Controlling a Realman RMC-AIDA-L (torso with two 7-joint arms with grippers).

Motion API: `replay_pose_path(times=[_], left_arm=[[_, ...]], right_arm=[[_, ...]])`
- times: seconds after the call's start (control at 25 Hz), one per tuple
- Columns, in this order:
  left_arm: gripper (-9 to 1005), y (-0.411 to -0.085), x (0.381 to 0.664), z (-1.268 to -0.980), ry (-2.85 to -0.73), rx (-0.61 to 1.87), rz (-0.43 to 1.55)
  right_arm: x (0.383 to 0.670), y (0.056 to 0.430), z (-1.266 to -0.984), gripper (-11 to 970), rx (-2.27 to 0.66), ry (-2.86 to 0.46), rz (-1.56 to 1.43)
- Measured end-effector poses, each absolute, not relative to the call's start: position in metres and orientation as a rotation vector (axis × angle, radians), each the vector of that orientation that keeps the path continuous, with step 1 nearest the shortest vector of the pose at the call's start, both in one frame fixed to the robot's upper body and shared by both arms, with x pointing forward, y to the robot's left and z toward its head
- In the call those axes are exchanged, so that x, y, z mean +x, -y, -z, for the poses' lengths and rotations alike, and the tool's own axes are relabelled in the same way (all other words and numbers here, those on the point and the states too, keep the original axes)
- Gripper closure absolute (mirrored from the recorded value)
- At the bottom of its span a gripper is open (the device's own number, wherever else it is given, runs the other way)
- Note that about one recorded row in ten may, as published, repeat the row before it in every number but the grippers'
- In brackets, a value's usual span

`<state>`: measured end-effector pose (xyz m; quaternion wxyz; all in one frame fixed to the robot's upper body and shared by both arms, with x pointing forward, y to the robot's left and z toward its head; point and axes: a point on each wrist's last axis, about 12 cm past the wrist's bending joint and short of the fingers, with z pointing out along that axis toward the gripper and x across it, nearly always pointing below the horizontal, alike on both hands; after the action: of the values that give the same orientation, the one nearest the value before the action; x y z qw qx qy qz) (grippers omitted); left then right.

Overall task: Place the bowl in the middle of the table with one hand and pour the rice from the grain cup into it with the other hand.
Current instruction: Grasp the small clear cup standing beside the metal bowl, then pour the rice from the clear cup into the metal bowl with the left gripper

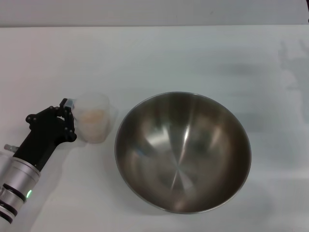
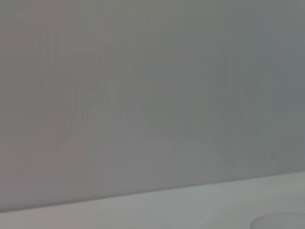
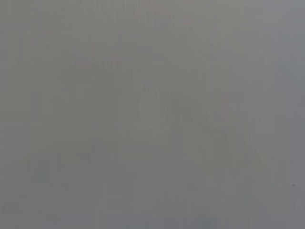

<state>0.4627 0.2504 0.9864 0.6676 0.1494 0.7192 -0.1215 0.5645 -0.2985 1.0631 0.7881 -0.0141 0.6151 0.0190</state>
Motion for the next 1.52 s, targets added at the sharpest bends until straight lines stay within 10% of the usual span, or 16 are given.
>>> replay_pose_path(times=[1.52], left_arm=[[968, -0.184, 0.464, -1.044, -0.306, 1.250, -0.693]], right_arm=[[0.580, 0.298, -1.068, 444, -0.059, -1.348, 0.038]])
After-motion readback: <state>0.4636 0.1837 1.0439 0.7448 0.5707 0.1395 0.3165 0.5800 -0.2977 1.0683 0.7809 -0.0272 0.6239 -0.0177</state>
